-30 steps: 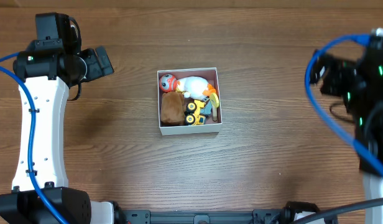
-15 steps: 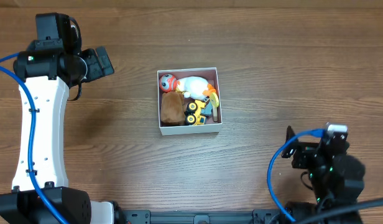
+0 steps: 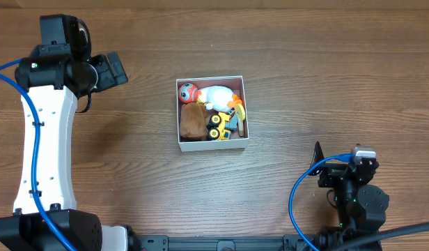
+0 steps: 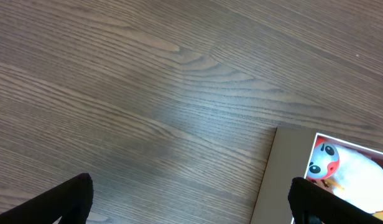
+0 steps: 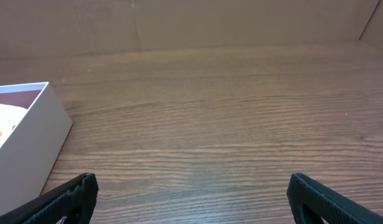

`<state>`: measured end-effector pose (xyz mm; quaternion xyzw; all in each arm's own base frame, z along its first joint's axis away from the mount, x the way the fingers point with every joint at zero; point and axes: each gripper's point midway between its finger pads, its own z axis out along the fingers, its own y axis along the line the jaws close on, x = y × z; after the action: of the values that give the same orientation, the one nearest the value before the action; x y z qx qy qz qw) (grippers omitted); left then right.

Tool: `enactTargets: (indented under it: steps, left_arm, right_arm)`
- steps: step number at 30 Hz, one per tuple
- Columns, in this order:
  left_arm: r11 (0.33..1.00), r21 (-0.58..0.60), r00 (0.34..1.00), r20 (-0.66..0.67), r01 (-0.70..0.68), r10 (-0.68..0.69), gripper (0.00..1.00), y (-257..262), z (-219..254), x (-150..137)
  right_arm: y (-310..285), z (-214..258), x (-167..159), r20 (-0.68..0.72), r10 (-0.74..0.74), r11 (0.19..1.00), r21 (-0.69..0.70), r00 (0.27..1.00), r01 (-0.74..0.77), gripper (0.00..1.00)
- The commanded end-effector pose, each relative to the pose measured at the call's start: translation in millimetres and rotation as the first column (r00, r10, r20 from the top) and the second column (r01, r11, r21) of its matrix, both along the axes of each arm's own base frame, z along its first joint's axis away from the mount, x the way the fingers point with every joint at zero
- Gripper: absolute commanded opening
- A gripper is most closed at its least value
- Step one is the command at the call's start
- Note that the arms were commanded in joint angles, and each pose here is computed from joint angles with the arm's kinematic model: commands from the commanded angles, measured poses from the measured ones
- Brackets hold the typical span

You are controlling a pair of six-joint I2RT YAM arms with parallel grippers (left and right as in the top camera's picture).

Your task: Pack container

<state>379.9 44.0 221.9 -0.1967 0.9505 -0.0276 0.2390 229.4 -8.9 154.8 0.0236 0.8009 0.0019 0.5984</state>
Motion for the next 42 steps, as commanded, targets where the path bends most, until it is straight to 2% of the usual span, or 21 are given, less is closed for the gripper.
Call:
enactTargets:
  steps: [1,11,19,35,37,39,40,42]
  left_arm:
    - [1.000,-0.010,1.000,-0.005,-0.014,0.014,1.00,1,-2,0]
    - [1.000,-0.010,1.000,-0.005,-0.014,0.014,1.00,1,-2,0]
    - [1.000,-0.010,1.000,-0.005,-0.014,0.014,1.00,1,-2,0]
    - [1.000,-0.005,1.000,0.013,-0.013,0.013,1.00,0,5,-4]
    - [1.000,0.030,0.998,0.058,-0.006,0.004,1.00,1,23,-11]
    - [0.996,0.091,0.986,0.167,-0.018,0.002,1.00,2,52,-11]
    - [0.992,0.129,0.967,0.252,0.002,-0.034,1.00,-1,69,-7]
    - [0.964,0.250,0.889,0.418,0.085,-0.187,1.00,-14,103,0]
  right_arm:
    - [1,-2,2,0.045,0.009,1.000,-0.005,0.999,-0.009,1.00]
    - [1,3,4,0.089,0.009,1.000,-0.009,0.996,-0.008,1.00]
    - [2,-24,-3,-0.024,0.009,1.000,0.000,1.000,-0.009,1.00]
    - [2,-23,-3,-0.022,0.009,1.000,0.000,1.000,-0.009,1.00]
    - [2,-23,-3,-0.022,0.009,1.000,0.000,1.000,-0.009,1.00]
    - [2,-23,-3,-0.022,0.009,1.000,0.000,1.000,-0.009,1.00]
    - [2,-23,-3,-0.022,0.009,1.000,0.000,1.000,-0.009,1.00]
    - [2,-23,-3,-0.022,0.009,1.000,0.000,1.000,-0.009,1.00]
